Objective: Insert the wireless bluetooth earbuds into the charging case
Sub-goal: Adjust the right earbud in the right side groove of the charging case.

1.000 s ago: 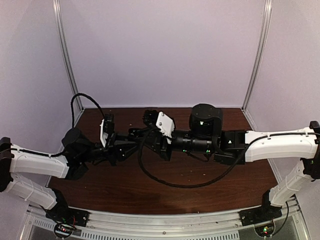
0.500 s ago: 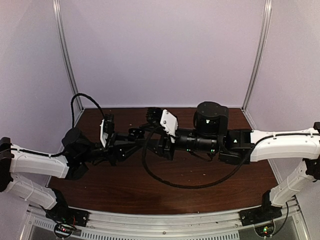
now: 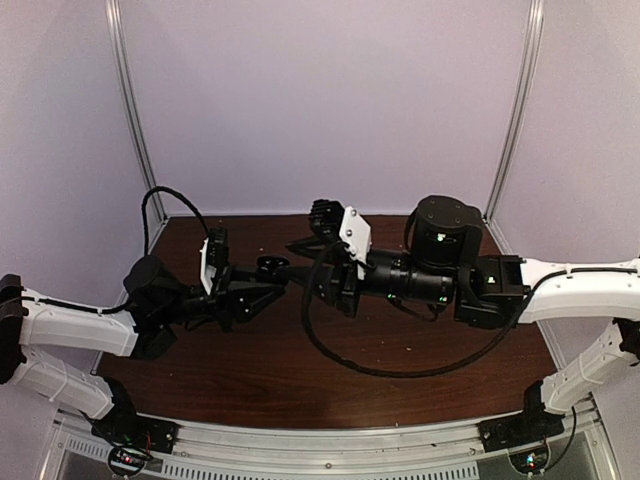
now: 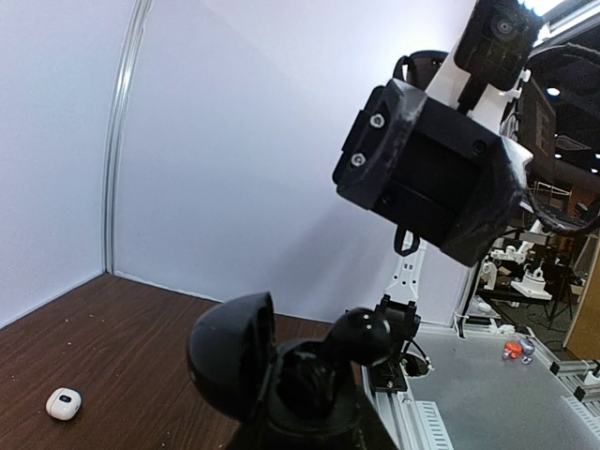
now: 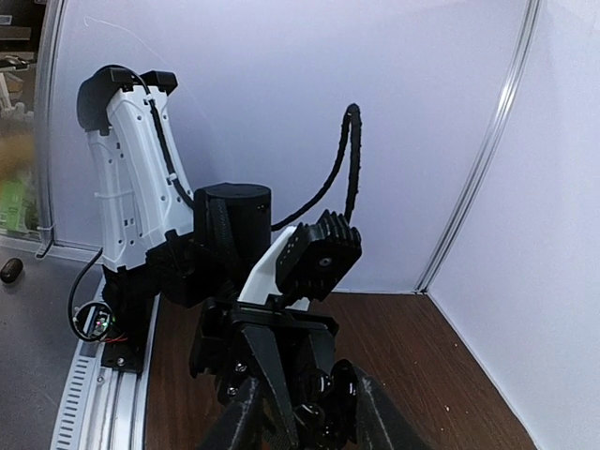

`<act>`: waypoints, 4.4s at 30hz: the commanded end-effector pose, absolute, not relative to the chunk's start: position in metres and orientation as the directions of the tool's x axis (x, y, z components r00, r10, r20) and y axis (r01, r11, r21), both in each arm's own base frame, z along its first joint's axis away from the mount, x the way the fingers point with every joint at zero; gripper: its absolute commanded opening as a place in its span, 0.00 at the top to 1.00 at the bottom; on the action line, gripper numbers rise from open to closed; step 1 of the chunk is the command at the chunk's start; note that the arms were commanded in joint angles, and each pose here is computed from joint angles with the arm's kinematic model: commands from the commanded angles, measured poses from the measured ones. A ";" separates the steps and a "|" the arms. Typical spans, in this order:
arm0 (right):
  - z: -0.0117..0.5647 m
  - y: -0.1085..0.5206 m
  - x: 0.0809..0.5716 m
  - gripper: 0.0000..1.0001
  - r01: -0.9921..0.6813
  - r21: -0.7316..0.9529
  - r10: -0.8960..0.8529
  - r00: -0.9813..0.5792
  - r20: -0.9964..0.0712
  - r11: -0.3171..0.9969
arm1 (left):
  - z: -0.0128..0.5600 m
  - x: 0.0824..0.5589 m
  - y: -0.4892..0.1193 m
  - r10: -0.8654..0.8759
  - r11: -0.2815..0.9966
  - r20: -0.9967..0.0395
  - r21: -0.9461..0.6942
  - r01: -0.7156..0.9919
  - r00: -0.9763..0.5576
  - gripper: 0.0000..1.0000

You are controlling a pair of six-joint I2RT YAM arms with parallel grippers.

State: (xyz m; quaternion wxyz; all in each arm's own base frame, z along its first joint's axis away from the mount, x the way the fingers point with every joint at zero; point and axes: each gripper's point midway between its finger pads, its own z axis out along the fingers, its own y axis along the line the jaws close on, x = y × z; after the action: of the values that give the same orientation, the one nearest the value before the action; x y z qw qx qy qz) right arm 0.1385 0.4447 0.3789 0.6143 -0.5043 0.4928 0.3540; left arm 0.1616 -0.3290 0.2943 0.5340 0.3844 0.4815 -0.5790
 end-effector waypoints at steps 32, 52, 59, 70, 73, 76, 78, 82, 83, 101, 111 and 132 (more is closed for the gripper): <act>0.344 0.475 0.142 0.86 -0.924 -0.217 -0.140 0.181 -0.974 0.315 | 0.313 0.162 -0.326 -0.292 0.061 -0.954 -0.089 0.994 -0.067 0.95; 0.334 0.456 0.161 0.86 -0.907 -0.192 -0.164 0.138 -0.977 0.375 | 0.314 0.160 -0.326 -0.292 0.056 -0.954 -0.084 0.995 -0.064 0.95; 0.334 0.449 0.169 0.86 -0.894 -0.181 -0.161 0.125 -0.979 0.409 | 0.314 0.160 -0.326 -0.293 0.056 -0.954 -0.083 0.995 -0.063 0.95; 0.328 0.444 0.165 0.86 -0.902 -0.200 -0.193 0.134 -0.972 0.382 | 0.315 0.160 -0.325 -0.296 0.056 -0.953 -0.086 0.995 -0.066 0.95; 0.328 0.439 0.171 0.86 -0.890 -0.191 -0.192 0.120 -0.974 0.413 | 0.315 0.161 -0.326 -0.295 0.056 -0.953 -0.086 0.995 -0.066 0.95; 0.327 0.438 0.171 0.86 -0.891 -0.190 -0.194 0.118 -0.974 0.411 | 0.314 0.160 -0.326 -0.294 0.055 -0.954 -0.086 0.995 -0.066 0.95; 0.327 0.437 0.168 0.86 -0.897 -0.190 -0.194 0.119 -0.974 0.400 | 0.315 0.160 -0.325 -0.295 0.056 -0.953 -0.085 0.995 -0.065 0.95; 0.334 0.433 0.160 0.86 -0.913 -0.179 -0.166 0.125 -0.978 0.366 | 0.313 0.159 -0.326 -0.290 0.054 -0.955 -0.079 0.995 -0.060 0.95; 0.339 0.431 0.158 0.86 -0.916 -0.175 -0.154 0.127 -0.980 0.362 | 0.313 0.158 -0.325 -0.286 0.050 -0.957 -0.070 0.996 -0.053 0.95; 0.359 0.413 0.188 0.79 -0.899 -0.097 -0.116 0.052 -0.992 0.426 | 0.301 0.131 -0.354 -0.152 -0.034 -0.985 0.091 0.995 0.085 0.96; 0.346 0.422 0.186 0.79 -0.913 -0.130 -0.168 0.069 -0.983 0.387 | 0.303 0.127 -0.357 -0.153 -0.043 -0.984 0.093 0.995 0.086 0.96; 0.376 0.405 0.142 0.77 -0.977 -0.095 -0.062 0.085 -0.994 0.192 | 0.299 0.130 -0.358 -0.143 -0.033 -0.987 0.085 0.996 0.079 0.96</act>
State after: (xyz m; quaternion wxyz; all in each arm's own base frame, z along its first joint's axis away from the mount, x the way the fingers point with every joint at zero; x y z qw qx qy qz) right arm 0.1622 0.4089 0.3653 0.5676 -0.4645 0.5674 0.3743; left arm 0.1303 -0.3570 0.2827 0.5242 0.4934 0.4558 -0.5235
